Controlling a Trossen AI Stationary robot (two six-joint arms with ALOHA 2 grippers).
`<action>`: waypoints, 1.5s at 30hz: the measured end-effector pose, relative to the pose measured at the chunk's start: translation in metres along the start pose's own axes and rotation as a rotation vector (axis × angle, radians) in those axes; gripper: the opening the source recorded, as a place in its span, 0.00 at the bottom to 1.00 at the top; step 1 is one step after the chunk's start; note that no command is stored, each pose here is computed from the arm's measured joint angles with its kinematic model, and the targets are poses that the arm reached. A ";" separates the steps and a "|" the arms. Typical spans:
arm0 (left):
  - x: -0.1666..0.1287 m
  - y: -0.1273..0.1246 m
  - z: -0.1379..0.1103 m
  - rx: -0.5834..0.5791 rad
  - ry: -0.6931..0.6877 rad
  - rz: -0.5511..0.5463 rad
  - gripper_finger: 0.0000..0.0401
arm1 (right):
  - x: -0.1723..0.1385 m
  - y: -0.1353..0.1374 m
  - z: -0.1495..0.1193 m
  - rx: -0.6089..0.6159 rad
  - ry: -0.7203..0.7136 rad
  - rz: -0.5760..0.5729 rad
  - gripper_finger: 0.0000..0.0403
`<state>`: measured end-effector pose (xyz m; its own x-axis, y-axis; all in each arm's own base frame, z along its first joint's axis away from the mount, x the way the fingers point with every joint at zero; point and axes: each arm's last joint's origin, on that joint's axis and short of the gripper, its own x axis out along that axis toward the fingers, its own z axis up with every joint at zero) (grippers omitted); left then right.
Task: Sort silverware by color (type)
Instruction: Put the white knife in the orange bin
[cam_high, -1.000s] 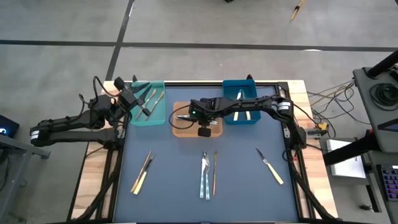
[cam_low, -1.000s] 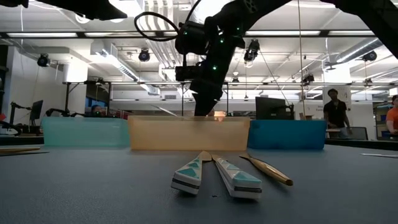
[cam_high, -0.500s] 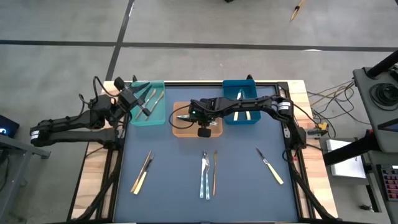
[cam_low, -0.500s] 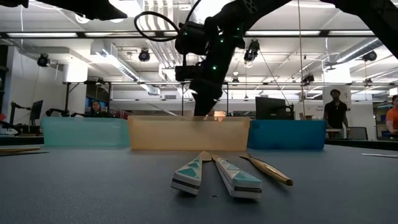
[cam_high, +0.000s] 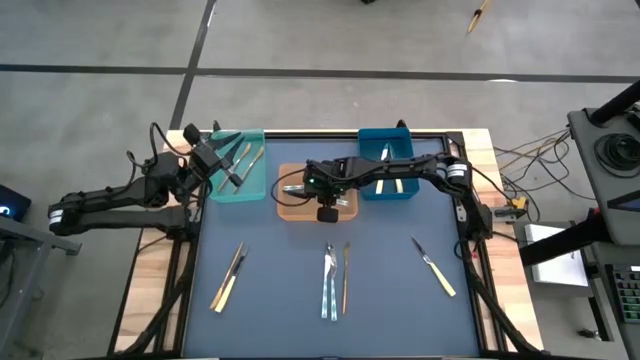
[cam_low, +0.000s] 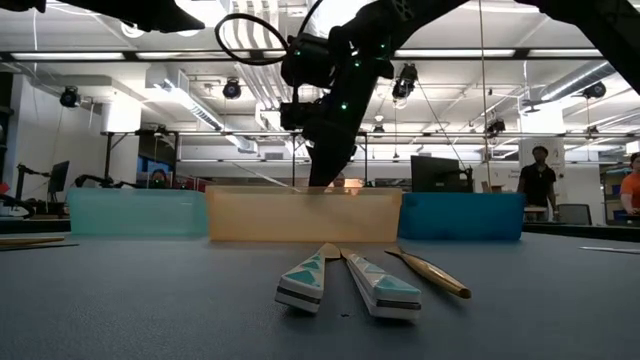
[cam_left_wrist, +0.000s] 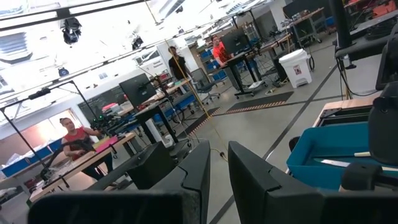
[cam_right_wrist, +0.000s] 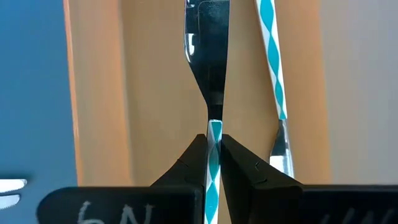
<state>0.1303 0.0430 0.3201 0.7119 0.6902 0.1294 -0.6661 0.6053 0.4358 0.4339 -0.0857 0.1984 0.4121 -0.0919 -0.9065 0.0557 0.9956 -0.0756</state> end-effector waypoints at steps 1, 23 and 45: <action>0.000 0.000 0.000 0.000 0.000 0.000 0.10 | 0.000 0.000 0.000 0.000 -0.001 0.005 0.04; 0.000 0.000 0.000 0.001 0.000 0.000 0.10 | 0.000 0.000 0.000 -0.017 -0.005 0.010 0.06; 0.000 0.000 0.000 0.002 0.000 0.000 0.10 | 0.000 0.000 0.001 -0.017 -0.017 0.008 0.09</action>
<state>0.1303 0.0430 0.3200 0.7121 0.6901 0.1288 -0.6654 0.6050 0.4373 0.4352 -0.0858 0.1989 0.4279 -0.0846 -0.8998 0.0370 0.9964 -0.0761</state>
